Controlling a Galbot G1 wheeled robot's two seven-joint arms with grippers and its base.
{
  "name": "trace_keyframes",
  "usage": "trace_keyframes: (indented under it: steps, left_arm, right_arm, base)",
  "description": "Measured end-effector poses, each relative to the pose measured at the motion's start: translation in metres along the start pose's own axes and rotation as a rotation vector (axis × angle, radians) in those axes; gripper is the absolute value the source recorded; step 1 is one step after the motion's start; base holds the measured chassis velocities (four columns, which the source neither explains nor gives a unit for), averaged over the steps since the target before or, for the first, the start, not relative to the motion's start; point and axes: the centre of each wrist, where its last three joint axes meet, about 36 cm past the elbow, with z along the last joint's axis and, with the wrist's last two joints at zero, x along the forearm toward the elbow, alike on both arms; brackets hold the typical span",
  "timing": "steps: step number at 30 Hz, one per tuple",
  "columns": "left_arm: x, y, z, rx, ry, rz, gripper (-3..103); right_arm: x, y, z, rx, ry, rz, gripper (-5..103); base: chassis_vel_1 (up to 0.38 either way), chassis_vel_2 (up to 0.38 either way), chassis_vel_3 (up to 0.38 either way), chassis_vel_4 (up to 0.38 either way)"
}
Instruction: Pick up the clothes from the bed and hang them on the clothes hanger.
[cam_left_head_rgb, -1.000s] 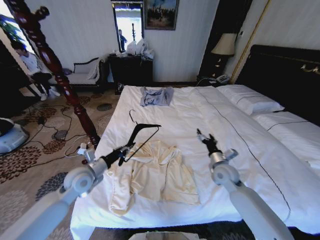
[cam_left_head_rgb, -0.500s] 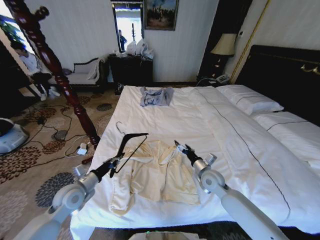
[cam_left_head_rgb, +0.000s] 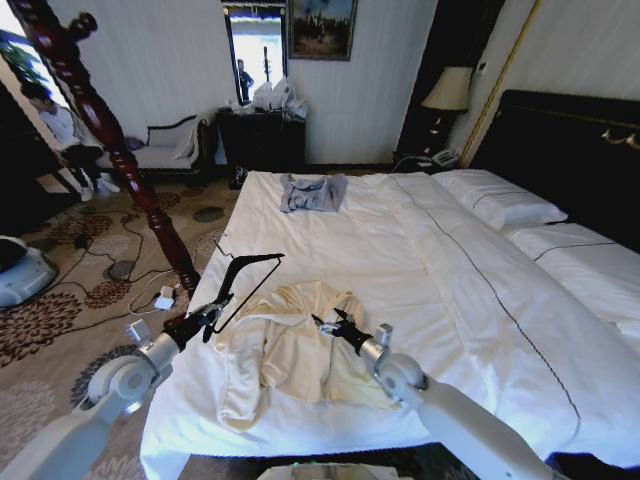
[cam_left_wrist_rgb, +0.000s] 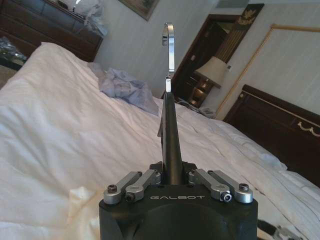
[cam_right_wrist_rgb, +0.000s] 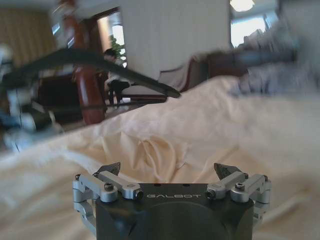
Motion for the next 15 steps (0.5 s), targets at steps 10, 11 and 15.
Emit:
trace_keyframes:
  steps: [10,11,15]
  left_arm:
    - [-0.002,-0.001,0.006,-0.014,0.021,-0.002,18]
    - [-0.002,0.0,0.006,-0.018,0.023,-0.005,18]
    - [-0.003,0.002,0.003,-0.034,0.031,-0.009,18]
  right_arm:
    - [0.001,-0.038,0.013,0.567,-0.078,-0.027,100]
    - [0.001,-0.041,0.011,0.593,-0.086,-0.042,100]
    - [-0.004,-0.049,0.002,0.659,-0.101,-0.204,100]
  base:
    - [0.0,0.0,0.0,0.0]
    - [0.0,0.0,0.0,0.0]
    - [0.0,0.0,0.0,0.0]
